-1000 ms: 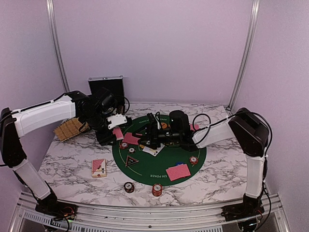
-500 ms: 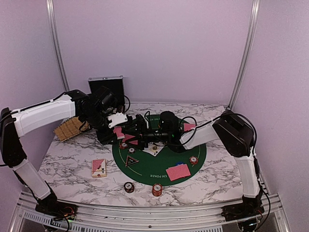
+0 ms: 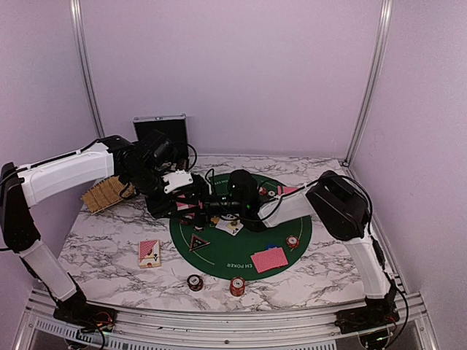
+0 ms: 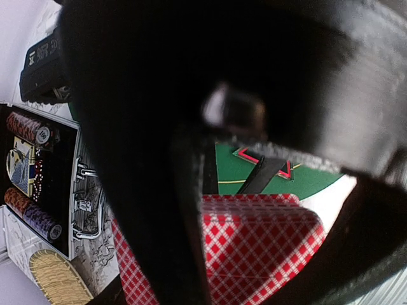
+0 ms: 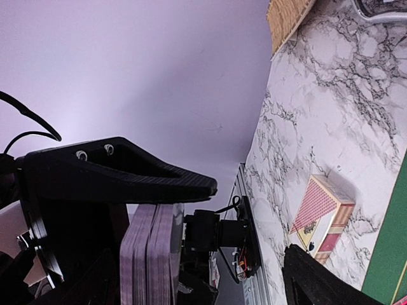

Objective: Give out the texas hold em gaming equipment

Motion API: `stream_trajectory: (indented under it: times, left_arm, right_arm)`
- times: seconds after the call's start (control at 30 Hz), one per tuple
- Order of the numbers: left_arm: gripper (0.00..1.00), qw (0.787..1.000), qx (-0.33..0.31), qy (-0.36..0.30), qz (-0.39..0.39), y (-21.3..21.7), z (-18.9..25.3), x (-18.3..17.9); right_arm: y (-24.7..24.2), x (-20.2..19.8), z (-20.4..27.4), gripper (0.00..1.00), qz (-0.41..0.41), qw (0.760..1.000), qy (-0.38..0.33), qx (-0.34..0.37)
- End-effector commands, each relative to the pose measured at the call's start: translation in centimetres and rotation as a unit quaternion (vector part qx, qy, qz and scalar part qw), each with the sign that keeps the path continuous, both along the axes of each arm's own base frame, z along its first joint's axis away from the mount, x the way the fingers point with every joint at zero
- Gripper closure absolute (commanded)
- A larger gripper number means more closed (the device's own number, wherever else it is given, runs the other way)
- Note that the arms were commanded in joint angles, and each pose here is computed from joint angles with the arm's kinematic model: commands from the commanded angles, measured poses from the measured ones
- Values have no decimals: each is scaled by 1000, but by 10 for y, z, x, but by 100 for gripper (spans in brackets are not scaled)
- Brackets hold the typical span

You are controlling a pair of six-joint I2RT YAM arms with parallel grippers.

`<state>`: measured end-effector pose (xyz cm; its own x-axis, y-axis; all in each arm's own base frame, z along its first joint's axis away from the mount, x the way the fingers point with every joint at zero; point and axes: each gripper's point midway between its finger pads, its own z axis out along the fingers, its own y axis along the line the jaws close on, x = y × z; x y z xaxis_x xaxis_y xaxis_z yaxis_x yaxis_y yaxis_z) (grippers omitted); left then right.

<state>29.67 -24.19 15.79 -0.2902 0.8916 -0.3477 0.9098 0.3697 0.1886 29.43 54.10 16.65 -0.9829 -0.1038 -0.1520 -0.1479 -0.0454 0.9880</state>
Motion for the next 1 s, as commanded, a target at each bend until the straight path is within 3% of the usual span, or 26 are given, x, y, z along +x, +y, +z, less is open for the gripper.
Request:
stream_trajectory:
  times: [0.0, 0.5, 0.7, 0.87, 0.97]
  left_arm:
    - [100, 1000, -12, -2, -1, -3, 8, 1]
    - [100, 1000, -12, 0, 0, -3, 6, 1]
    - [100, 1000, -11, -1, -1, -2, 6, 0]
    - [100, 1000, -11, -1, -1, -2, 6, 0]
    - [100, 1000, -12, -2, -1, -2, 7, 0]
  right_arm:
    - [11, -4, 15, 12, 14, 1000, -1, 26]
    - [29, 1, 7, 15, 15, 999, 24, 35]
    - [27, 7, -3, 21, 6, 999, 33, 23]
    - [21, 12, -9, 34, -3, 999, 42, 15]
    - [15, 16, -9, 36, -11, 999, 39, 10]
